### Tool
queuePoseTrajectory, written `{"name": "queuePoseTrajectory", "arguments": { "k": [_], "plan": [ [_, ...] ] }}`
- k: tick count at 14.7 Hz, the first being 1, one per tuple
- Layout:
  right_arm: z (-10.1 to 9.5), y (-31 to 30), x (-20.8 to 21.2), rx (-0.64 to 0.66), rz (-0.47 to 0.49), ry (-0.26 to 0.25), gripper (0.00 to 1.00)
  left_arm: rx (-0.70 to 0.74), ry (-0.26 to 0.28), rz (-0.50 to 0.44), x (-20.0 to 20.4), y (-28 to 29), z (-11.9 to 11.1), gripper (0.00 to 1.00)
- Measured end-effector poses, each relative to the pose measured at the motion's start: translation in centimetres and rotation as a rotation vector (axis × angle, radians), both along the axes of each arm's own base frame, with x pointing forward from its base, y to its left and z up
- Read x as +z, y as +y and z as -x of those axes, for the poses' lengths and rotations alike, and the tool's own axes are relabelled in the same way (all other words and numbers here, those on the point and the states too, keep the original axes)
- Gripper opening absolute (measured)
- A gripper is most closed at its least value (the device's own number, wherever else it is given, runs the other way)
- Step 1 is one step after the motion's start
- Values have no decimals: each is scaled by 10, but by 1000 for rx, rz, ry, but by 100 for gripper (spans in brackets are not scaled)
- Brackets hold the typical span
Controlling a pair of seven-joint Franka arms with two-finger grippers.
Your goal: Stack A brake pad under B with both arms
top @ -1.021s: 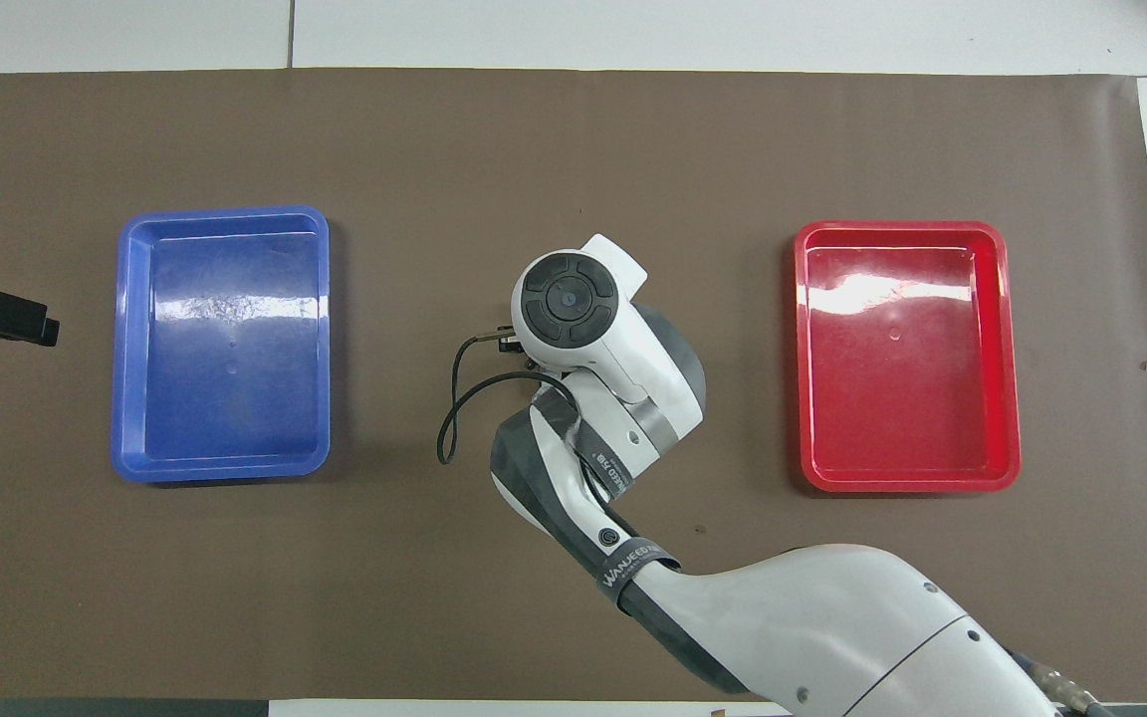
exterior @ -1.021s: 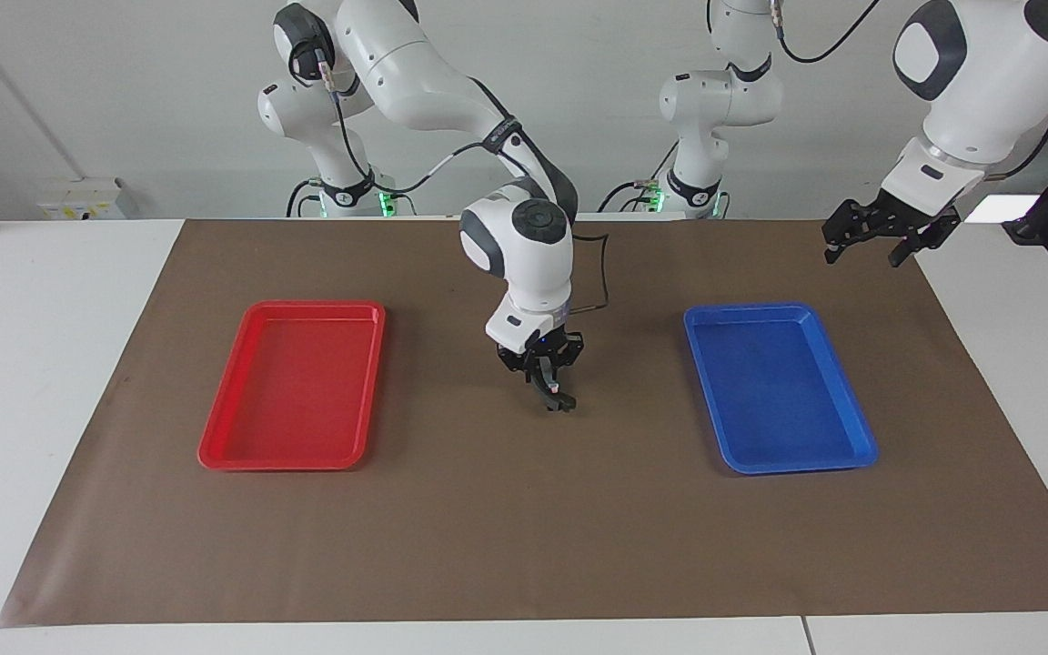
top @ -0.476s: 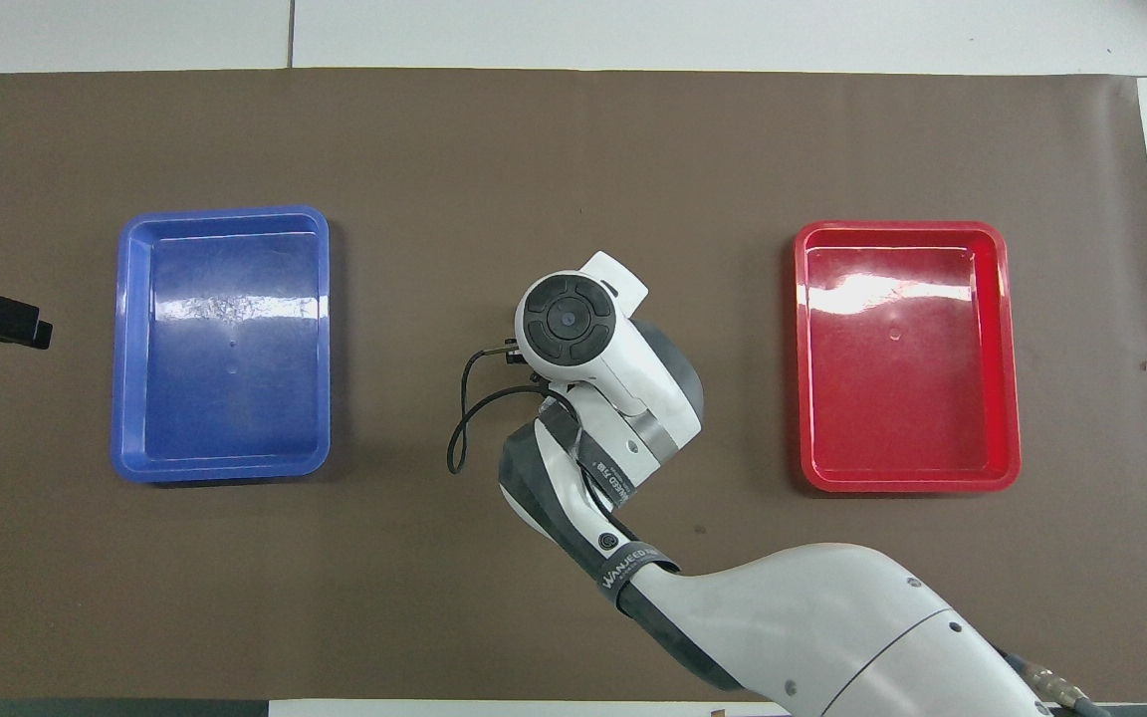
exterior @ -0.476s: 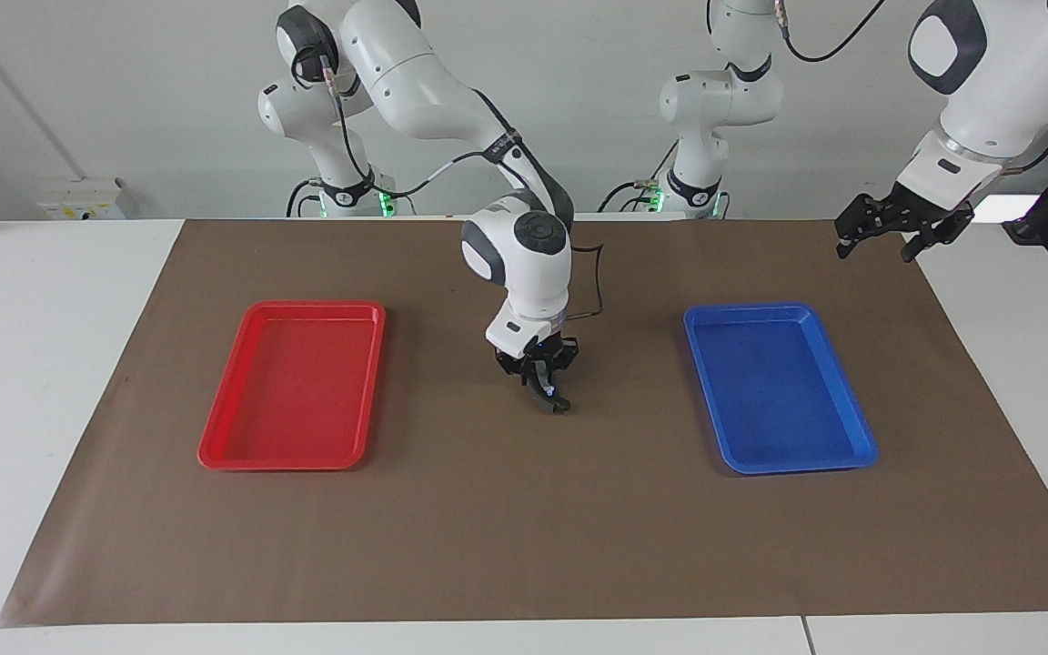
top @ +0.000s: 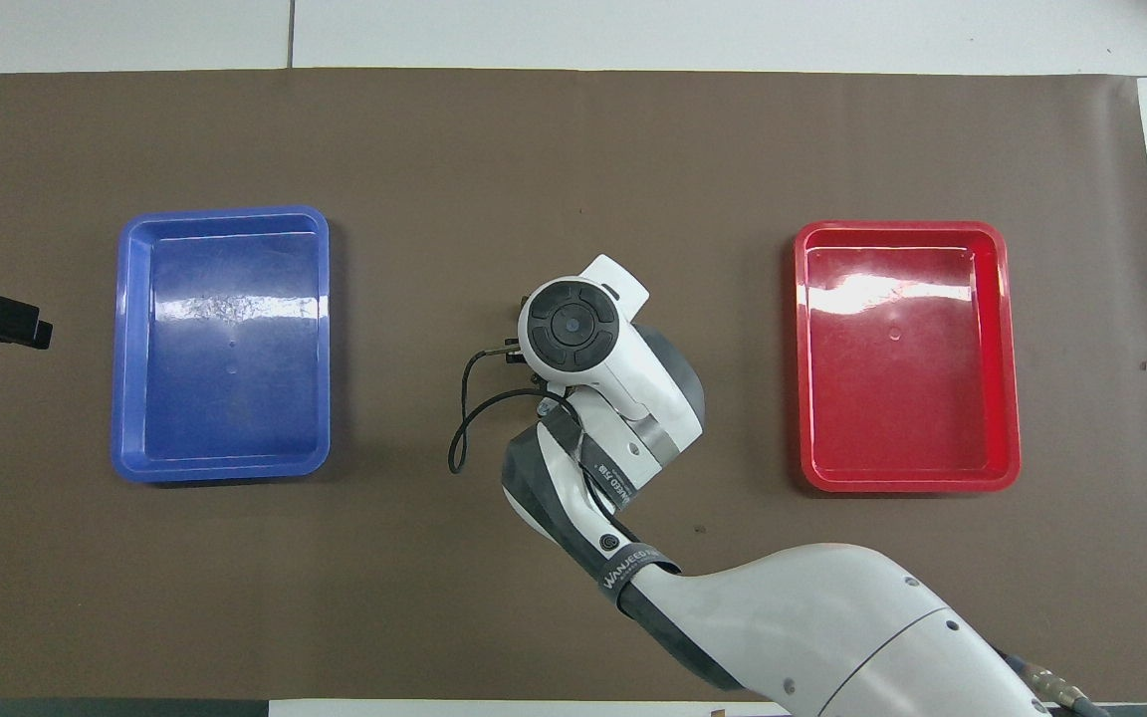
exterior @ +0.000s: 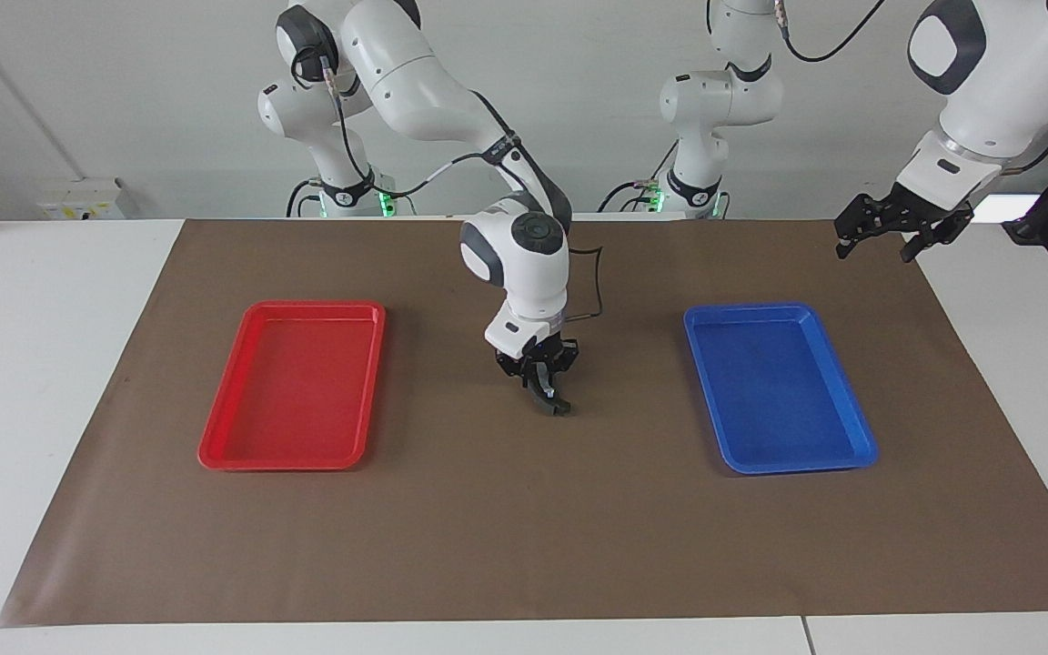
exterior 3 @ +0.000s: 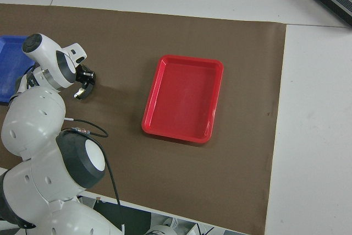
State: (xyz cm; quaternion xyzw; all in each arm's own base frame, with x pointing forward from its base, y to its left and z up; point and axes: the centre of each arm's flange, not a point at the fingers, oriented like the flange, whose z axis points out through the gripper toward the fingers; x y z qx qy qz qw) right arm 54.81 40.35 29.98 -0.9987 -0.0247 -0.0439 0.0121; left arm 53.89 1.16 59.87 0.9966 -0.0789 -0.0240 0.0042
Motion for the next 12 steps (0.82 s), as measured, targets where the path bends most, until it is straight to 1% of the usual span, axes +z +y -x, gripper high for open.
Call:
{"name": "queuePoseTrajectory", "arguments": {
  "k": [2, 3, 5, 6, 8, 10, 12],
  "plan": [
    [1, -1, 0, 0, -3, -4, 43, 0, 0, 0, 0, 0, 0, 99],
    [1, -1, -1, 0, -5, -6, 47, 0, 0, 0, 0, 0, 0, 99],
    [1, -1, -1, 0, -4, -5, 66, 0, 0, 0, 0, 0, 0, 99],
    [1, -1, -1, -1, -4, -5, 79, 0, 0, 0, 0, 0, 0, 99],
    [0, -2, 5, -4, -5, -9, 99, 0, 0, 0, 0, 0, 0, 99],
    [-7, -14, 29, -28, -5, -20, 100, 0, 0, 0, 0, 0, 0, 99],
    [-22, -46, 70, -82, -13, -40, 100, 0, 0, 0, 0, 0, 0, 99]
  ]
}}
